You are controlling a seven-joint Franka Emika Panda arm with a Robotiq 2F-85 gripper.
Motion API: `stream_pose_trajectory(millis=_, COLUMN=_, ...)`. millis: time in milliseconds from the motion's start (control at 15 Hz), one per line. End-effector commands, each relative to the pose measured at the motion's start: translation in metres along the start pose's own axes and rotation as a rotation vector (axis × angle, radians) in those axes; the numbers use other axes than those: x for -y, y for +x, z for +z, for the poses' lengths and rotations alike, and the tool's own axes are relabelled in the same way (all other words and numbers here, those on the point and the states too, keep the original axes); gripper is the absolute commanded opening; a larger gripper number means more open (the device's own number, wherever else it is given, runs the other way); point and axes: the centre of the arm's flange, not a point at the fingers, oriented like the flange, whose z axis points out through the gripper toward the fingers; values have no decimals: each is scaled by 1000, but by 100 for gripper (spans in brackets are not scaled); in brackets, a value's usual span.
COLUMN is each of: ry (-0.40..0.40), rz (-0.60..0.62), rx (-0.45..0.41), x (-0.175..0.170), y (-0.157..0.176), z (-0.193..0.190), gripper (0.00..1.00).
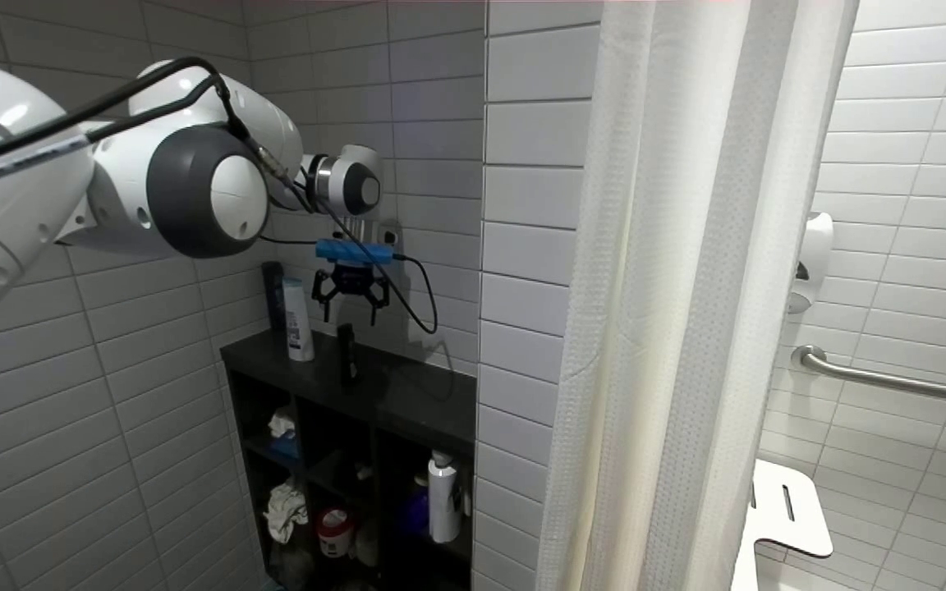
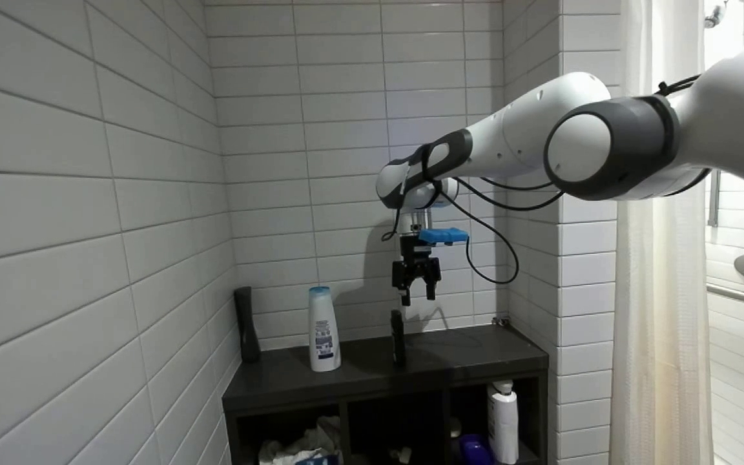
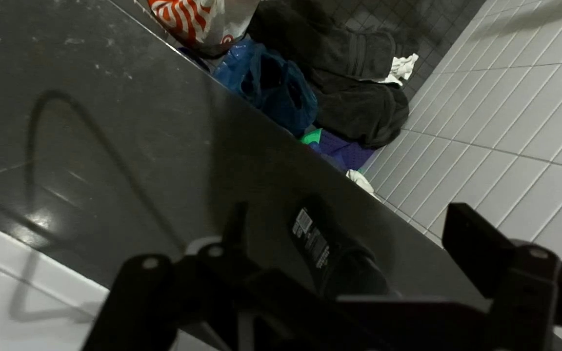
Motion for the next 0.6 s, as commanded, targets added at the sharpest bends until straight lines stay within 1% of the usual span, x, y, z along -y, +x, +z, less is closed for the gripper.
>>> stream_pose_trajectory(millis=0, ry=-41, rz=-18, rx=-25, x=0, y=18, z=-16, gripper=100)
stream_pose_trajectory(millis=200, ry=-97, rz=-39, rx=-54, x=-1, y=22, z=-28, gripper=100)
stream_pose_trajectory(millis=533, ry=-132, rz=-79, rx=-89, x=-1, y=30, z=-28, gripper=100)
